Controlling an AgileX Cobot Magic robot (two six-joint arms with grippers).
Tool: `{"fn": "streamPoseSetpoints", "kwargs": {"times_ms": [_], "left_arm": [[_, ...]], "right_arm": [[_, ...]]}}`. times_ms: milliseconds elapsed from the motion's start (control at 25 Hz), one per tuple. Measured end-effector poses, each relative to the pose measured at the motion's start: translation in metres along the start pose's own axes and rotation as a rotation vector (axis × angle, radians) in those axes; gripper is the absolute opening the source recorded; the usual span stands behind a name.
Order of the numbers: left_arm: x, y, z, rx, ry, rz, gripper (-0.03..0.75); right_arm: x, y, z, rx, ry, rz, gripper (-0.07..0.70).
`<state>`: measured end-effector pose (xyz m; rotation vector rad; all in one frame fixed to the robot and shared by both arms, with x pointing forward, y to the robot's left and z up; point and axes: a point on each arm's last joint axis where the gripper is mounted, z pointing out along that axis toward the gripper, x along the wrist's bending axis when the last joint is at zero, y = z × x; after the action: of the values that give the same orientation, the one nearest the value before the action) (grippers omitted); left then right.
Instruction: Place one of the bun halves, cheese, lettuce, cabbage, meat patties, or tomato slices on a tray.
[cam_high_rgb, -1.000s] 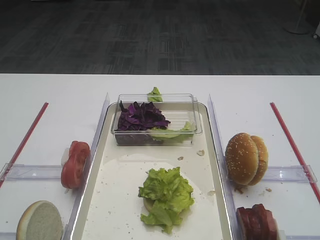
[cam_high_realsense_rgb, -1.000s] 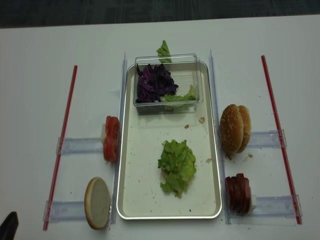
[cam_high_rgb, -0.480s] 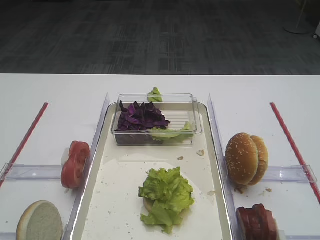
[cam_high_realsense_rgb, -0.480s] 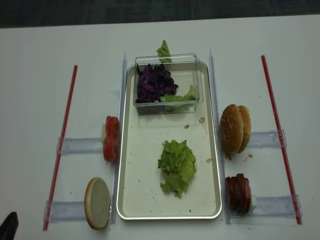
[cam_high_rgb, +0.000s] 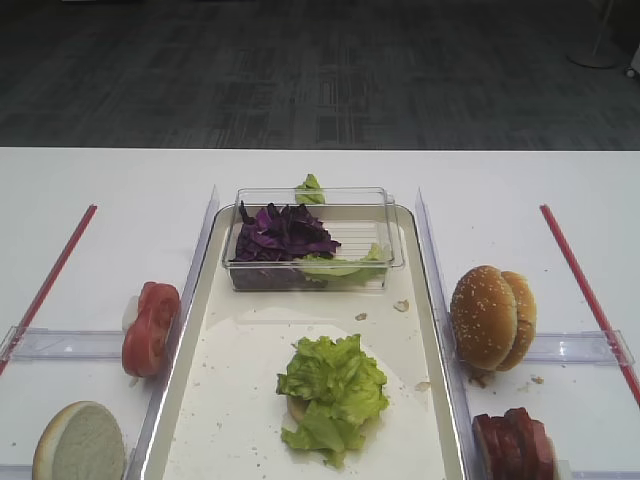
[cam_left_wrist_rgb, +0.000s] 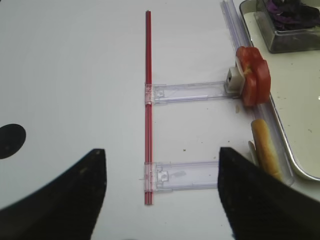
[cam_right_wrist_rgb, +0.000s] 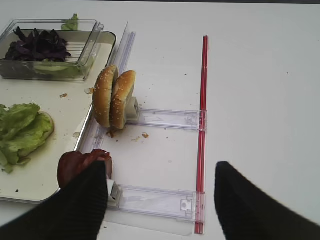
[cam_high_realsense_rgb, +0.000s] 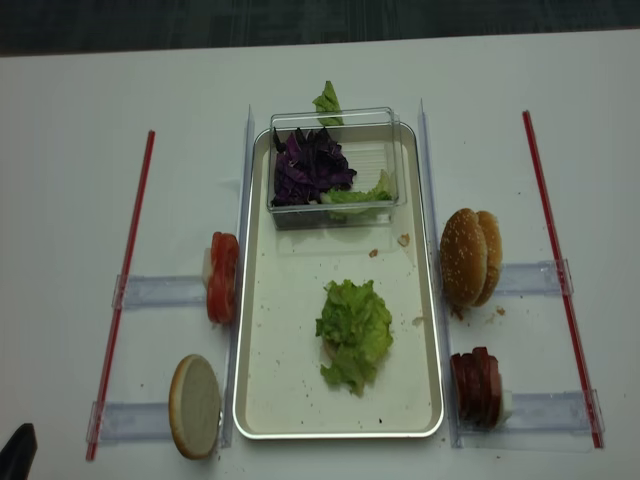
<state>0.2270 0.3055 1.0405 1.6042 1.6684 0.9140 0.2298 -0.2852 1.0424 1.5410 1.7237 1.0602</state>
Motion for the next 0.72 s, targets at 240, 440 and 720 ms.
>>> {"fn": "streamPoseSetpoints", "kwargs": {"times_ms": [240, 440, 720], "left_arm": [[0.0, 0.0, 0.0, 0.0, 0.0, 0.0, 0.439], [0.0, 0.0, 0.0, 0.0, 0.0, 0.0, 0.439], [0.0, 0.0, 0.0, 0.0, 0.0, 0.0, 0.439]], "right_arm": [[-0.001, -0.0001, 0.0, 0.001, -0.011, -0.005, 0.483], [-0.003, -0.0002, 0.0, 0.002, -0.033, -0.016, 0.481], [-0.0061, -0.0004, -0.0001, 0.004, -0.067, -0.016, 0.481]]}}
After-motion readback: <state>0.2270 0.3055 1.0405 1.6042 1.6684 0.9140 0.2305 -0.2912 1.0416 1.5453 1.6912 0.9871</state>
